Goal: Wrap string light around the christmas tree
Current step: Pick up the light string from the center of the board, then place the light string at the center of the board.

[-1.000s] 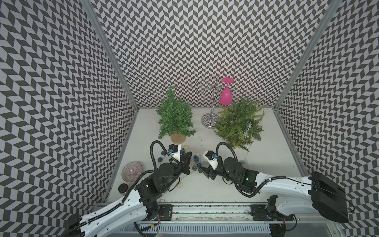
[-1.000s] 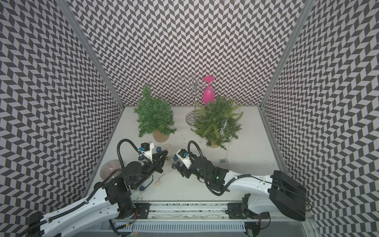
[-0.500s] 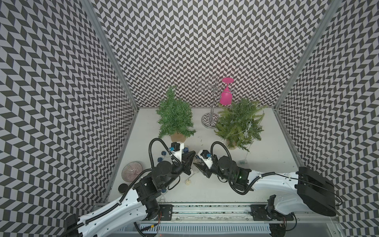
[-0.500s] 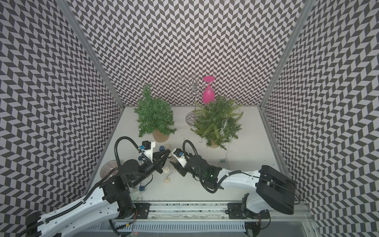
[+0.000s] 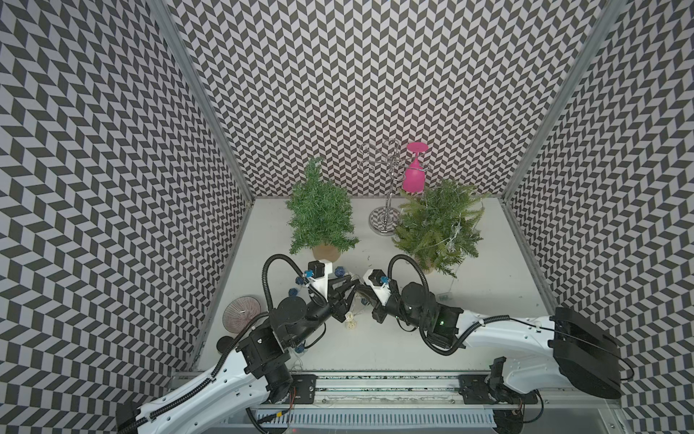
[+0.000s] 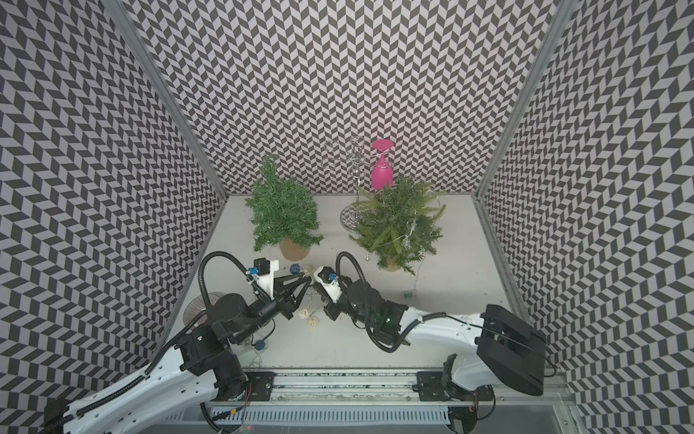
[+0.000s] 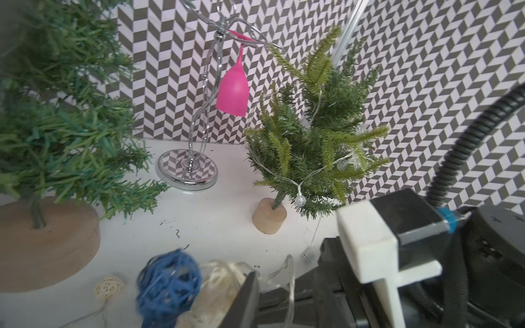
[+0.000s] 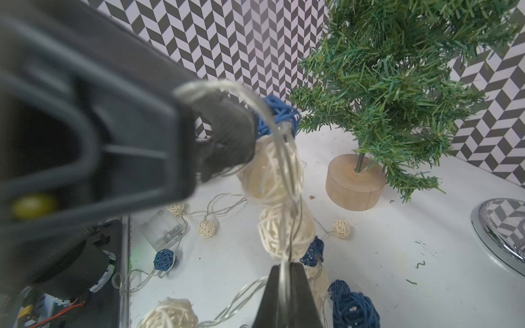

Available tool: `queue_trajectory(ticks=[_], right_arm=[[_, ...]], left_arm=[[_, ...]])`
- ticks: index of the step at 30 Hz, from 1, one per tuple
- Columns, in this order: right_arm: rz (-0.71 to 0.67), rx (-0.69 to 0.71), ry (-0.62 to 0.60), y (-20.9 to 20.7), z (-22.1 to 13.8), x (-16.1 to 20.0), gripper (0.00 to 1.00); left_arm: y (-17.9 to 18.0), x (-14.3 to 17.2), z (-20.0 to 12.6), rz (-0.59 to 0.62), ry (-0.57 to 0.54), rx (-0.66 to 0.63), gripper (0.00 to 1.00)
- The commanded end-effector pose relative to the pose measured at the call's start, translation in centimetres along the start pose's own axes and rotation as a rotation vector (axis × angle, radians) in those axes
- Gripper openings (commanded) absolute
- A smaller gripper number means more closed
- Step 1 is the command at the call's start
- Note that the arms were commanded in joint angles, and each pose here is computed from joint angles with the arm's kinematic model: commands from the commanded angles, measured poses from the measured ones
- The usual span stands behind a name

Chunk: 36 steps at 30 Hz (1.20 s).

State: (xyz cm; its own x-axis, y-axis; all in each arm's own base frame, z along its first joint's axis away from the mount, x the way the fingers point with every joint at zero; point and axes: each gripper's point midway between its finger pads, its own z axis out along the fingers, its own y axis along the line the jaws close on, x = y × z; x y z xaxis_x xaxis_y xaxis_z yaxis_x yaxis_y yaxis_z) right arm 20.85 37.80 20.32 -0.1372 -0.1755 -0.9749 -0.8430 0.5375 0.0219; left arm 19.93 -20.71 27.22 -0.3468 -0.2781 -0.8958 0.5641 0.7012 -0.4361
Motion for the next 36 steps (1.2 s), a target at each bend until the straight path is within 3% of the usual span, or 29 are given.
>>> queue_trajectory(ticks=[1,3,8,10,11,12,15,16,21,28,31,33,36], right_arm=[[0.045,0.016,0.045,-0.3,-1.0,1.9,0.03],[0.050,0.031,0.059,-0.6,-1.3,2.7,0.01],[0.068,0.103,0.113,-1.8,-1.5,3.6,0.00],[0.072,0.095,0.126,-1.7,-1.6,4.3,0.00],[0.078,0.096,0.128,-1.7,-1.6,4.6,0.00],[0.075,0.088,0.135,-1.5,-1.6,4.8,0.00],[0.064,0.078,0.164,-1.4,-1.5,5.8,0.01],[0.062,0.070,0.172,-1.3,-1.5,6.1,0.02],[0.063,0.033,0.178,-0.6,-1.2,7.3,0.02],[0.016,-0.022,0.178,0.3,-0.3,7.7,0.03],[-0.009,0.005,0.187,-0.2,-0.3,8.2,0.03],[-0.015,0.003,0.203,-0.2,-0.2,8.6,0.03],[-0.010,-0.023,0.204,0.3,-0.2,8.8,0.03]], left_arm=[[3.3,0.3,-0.4,-0.020,-0.017,-0.166,0.53],[4.6,0.7,-0.8,-0.034,-0.031,-0.227,0.67],[6.6,0.9,-2.9,-0.094,-0.056,-0.310,0.86],[8.0,1.5,-3.6,-0.118,-0.042,-0.382,0.89],[9.2,2.1,-4.0,-0.128,-0.026,-0.449,0.97],[10.6,2.7,-4.6,-0.138,-0.006,-0.542,0.99],[13.4,5.0,-5.9,-0.140,0.099,-0.768,1.00],[13.5,5.6,-5.7,-0.149,0.128,-0.783,1.00],[11.7,8.9,-3.6,-0.235,0.261,-0.694,0.99],[10.3,10.5,-2.2,-0.355,0.297,-0.610,1.00],[11.6,11.3,-4.7,-0.430,0.357,-0.780,0.99],[13.1,13.7,-8.2,-0.508,0.446,-0.962,0.91],[13.3,16.0,-11.1,-0.602,0.538,-1.077,0.82]])
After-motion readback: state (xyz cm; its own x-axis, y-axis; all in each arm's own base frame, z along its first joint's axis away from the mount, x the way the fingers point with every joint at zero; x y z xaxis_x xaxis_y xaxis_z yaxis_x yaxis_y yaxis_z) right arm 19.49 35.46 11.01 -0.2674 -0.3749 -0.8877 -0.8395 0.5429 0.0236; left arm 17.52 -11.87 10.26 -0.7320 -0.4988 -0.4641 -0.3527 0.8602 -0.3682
